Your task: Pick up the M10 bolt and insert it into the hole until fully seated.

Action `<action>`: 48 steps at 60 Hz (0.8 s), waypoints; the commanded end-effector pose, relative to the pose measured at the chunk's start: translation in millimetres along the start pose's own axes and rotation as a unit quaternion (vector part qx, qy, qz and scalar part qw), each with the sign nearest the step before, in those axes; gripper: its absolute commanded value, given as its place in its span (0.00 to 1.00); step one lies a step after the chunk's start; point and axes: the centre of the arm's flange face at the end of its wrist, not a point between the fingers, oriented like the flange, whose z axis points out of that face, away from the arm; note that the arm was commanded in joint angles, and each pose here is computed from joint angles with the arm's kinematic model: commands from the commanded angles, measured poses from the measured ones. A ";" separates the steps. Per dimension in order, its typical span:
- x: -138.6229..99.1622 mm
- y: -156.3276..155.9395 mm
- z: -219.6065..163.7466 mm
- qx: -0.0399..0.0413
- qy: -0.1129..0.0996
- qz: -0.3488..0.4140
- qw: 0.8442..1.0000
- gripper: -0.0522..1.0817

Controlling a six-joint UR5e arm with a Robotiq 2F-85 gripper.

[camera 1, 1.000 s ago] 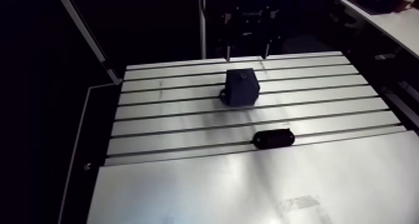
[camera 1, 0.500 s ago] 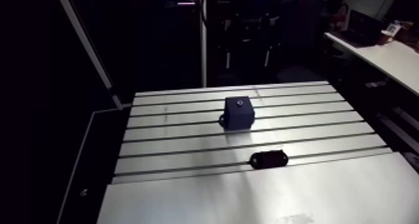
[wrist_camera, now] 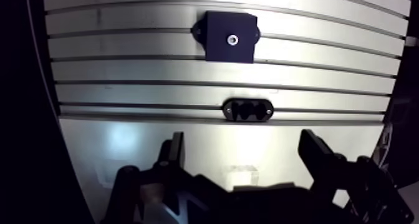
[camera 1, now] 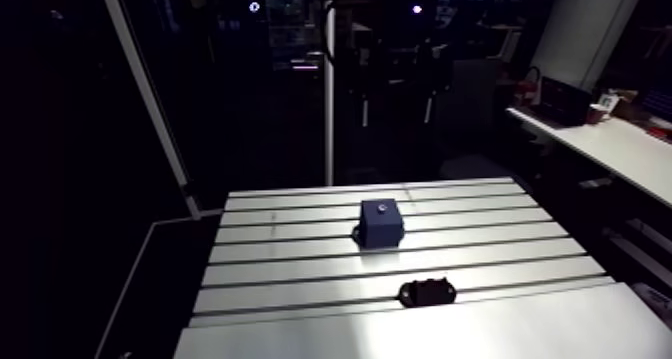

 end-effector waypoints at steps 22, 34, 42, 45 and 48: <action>-72.8 -16.9 -58.5 -0.005 0.034 -0.010 0.999 0.05; -71.5 -16.3 -65.2 -0.004 0.041 -0.009 0.999 0.05; -68.1 -15.0 -69.0 -0.004 0.045 -0.009 0.999 0.05; -65.8 -14.7 -72.8 -0.003 0.049 -0.008 0.999 0.05; -64.6 -14.5 -75.0 -0.004 0.050 -0.008 0.999 0.05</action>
